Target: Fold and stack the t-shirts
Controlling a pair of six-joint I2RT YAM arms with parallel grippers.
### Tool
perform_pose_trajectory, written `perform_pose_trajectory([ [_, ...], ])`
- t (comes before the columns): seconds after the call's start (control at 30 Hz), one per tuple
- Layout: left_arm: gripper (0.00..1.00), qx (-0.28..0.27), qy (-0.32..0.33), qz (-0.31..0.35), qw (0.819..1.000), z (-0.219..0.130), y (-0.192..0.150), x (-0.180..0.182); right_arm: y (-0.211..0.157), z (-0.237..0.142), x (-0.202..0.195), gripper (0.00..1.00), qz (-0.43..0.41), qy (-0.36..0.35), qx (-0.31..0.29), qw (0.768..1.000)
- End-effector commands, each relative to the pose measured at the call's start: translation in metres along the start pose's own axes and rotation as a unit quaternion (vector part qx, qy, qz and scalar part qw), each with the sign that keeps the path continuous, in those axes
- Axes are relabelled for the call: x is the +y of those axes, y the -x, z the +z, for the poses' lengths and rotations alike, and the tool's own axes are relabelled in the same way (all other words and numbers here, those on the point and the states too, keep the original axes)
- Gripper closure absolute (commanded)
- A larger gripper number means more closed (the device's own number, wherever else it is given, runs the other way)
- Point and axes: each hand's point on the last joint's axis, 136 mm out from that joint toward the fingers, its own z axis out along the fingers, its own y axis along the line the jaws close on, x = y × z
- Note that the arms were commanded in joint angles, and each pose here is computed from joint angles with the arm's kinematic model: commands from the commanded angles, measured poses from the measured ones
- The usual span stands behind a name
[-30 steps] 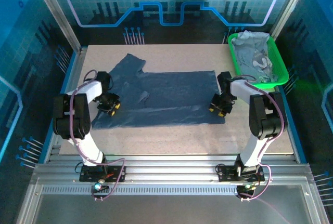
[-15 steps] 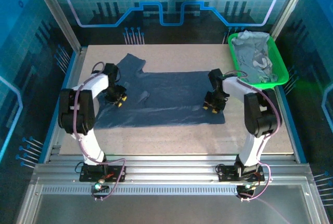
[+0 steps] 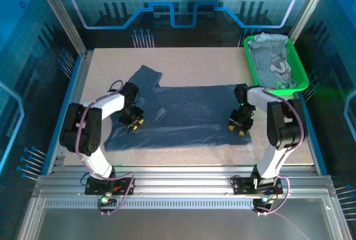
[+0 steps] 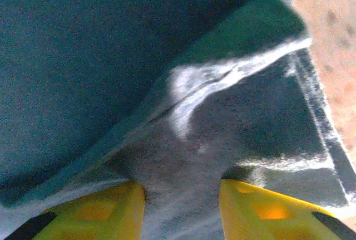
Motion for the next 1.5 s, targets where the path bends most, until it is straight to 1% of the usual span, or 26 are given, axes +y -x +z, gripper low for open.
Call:
perform_pose_trajectory([
  [0.0,0.70,0.012,0.074,-0.029,0.997,0.006,-0.018,0.049,-0.020,-0.001,-0.019,0.58,0.020,-0.021,0.019,0.999],
  [0.1,0.69,0.003,0.079,-0.023,0.997,0.004,-0.017,0.055,-0.024,-0.003,-0.017,0.58,0.020,-0.019,0.018,0.999],
  [0.17,0.67,-0.002,0.075,-0.011,0.997,0.002,-0.012,0.050,-0.025,-0.006,-0.014,0.57,0.017,-0.019,0.015,1.000],
  [0.23,0.63,-0.010,0.062,0.007,0.998,-0.002,-0.005,0.036,-0.022,-0.016,-0.008,0.56,0.014,-0.009,-0.002,1.000],
  [0.33,0.57,-0.033,0.027,0.041,0.998,-0.019,0.011,0.005,-0.007,-0.048,0.012,0.54,-0.012,0.032,-0.069,0.997],
  [0.43,0.50,-0.074,-0.010,0.069,0.995,-0.050,0.032,-0.031,0.014,-0.087,0.037,0.50,-0.042,0.087,-0.147,0.984],
  [0.53,0.46,-0.099,-0.057,0.086,0.990,-0.077,0.062,-0.074,0.038,-0.111,0.061,0.48,-0.071,0.111,-0.196,0.972],
  [0.6,0.45,-0.101,-0.076,0.072,0.989,-0.087,0.091,-0.095,0.058,-0.118,0.076,0.48,-0.083,0.105,-0.215,0.967],
  [0.73,0.48,-0.120,-0.108,0.030,0.986,-0.097,0.157,-0.125,0.095,-0.131,0.105,0.48,-0.101,0.101,-0.255,0.956],
  [0.8,0.49,-0.139,-0.129,0.027,0.982,-0.100,0.188,-0.142,0.112,-0.137,0.116,0.47,-0.107,0.104,-0.270,0.951],
  [0.9,0.50,-0.168,-0.143,0.047,0.974,-0.093,0.218,-0.167,0.131,-0.130,0.126,0.46,-0.105,0.107,-0.254,0.955],
  [0.97,0.50,-0.170,-0.149,0.049,0.973,-0.082,0.228,-0.178,0.140,-0.125,0.132,0.46,-0.106,0.109,-0.246,0.957],
  [1.1,0.50,-0.171,-0.169,0.041,0.970,-0.061,0.242,-0.198,0.154,-0.116,0.146,0.45,-0.122,0.125,-0.227,0.958],
  [1.23,0.50,-0.195,-0.188,0.058,0.961,-0.053,0.251,-0.218,0.162,-0.113,0.153,0.45,-0.133,0.122,-0.216,0.960],
  [1.47,0.50,-0.200,-0.138,0.088,0.966,-0.025,0.251,-0.226,0.167,-0.114,0.151,0.45,-0.118,0.129,-0.209,0.962],
])
